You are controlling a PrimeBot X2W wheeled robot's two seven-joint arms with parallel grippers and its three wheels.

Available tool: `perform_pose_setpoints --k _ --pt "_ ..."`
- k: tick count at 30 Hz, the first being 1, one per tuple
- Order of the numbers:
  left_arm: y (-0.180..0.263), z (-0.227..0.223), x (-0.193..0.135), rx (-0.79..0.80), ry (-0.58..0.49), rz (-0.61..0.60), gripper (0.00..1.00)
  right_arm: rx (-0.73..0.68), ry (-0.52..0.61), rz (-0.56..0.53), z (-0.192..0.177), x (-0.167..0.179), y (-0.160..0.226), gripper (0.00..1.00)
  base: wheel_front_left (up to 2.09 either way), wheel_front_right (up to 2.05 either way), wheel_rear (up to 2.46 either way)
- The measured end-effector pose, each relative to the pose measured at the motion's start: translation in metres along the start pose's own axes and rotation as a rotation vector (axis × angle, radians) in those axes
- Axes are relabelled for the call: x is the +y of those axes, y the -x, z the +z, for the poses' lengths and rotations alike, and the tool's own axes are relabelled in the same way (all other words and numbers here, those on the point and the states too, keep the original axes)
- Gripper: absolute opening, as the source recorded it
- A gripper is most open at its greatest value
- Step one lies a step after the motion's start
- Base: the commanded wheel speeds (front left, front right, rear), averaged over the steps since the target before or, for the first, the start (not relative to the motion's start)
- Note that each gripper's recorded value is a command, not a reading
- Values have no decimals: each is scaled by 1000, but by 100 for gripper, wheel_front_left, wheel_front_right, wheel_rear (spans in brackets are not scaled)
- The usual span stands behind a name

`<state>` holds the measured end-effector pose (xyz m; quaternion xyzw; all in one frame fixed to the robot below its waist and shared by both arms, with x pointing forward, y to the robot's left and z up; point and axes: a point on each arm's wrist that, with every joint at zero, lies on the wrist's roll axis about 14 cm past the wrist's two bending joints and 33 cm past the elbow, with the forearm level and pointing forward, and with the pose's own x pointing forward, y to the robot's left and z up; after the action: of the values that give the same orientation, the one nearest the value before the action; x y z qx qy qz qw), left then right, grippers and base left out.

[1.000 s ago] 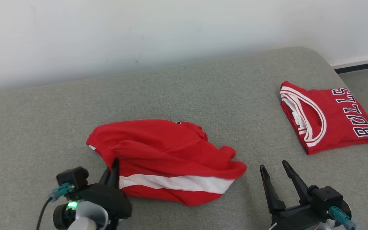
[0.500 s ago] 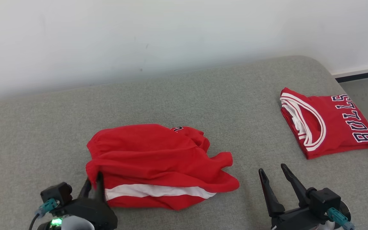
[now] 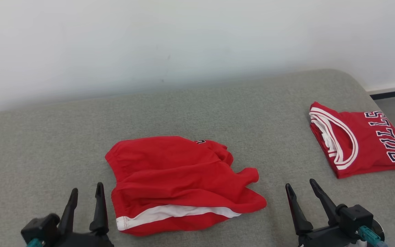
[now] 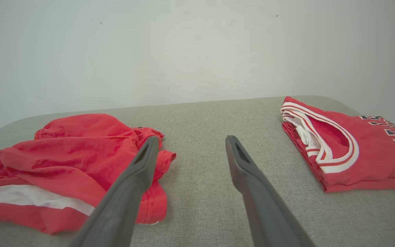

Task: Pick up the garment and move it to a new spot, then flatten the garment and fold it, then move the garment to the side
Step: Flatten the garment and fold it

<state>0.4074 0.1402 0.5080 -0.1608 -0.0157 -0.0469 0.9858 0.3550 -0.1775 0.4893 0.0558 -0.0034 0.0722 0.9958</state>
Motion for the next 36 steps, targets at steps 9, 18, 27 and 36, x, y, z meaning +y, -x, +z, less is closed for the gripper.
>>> perform_pose_setpoints --k 9,18,27,36 --pt "42 28 19 -102 -109 23 100 7 9 40 -2 11 -3 100 0 0 0" --pt "70 28 37 -100 -184 66 100 10 9 71 -3 22 -2 100 0 0 0" --pt "79 24 45 -91 -180 93 100 -3 8 78 0 25 0 100 0 0 0" --pt "77 21 41 -82 -179 76 100 4 6 63 -2 20 3 100 0 0 0"
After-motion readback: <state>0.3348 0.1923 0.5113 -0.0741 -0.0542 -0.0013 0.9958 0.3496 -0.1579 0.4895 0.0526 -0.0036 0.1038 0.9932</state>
